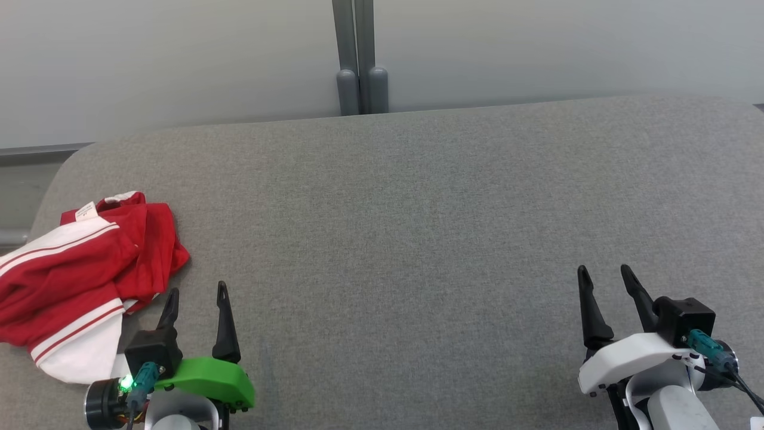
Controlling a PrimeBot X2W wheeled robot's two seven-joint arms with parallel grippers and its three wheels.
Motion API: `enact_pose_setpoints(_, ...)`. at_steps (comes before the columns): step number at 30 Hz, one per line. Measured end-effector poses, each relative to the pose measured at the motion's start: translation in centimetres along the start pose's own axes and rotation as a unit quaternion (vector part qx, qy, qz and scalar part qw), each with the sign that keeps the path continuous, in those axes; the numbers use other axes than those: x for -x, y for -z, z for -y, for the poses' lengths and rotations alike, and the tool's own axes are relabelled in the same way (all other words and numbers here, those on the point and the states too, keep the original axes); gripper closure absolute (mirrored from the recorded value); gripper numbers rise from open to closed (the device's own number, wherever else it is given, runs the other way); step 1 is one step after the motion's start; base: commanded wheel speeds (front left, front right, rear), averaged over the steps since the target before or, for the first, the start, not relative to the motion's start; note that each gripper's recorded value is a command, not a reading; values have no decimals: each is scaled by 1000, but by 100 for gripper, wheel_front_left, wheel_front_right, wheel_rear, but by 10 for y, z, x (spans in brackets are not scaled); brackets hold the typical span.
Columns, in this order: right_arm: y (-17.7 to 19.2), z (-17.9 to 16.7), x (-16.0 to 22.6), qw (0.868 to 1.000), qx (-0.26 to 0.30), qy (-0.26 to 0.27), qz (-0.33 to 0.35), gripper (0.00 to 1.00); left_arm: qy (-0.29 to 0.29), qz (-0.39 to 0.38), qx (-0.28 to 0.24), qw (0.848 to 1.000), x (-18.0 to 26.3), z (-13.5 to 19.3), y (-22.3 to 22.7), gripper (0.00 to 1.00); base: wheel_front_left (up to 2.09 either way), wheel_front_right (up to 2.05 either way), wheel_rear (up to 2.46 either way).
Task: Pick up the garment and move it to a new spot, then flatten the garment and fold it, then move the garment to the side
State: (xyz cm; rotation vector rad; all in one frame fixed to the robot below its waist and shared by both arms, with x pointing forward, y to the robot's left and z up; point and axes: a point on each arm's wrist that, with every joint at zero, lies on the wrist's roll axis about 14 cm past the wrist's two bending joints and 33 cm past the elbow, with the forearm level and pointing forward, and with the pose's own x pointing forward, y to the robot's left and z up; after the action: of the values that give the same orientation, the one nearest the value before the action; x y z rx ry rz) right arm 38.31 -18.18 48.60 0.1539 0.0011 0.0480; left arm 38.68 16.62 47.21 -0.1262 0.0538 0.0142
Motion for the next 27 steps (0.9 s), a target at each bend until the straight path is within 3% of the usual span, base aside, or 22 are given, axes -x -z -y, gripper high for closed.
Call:
enact_pose_setpoints(17,-1,-7,0,999,38,-14,7,0,9,8,-44,999,5,1,1,0,0,0,0)
enact_pose_setpoints(27,4,-35,-10,998,38,-56,1,0,-26,5,-43,999,15,-20,2,0,0,0,0)
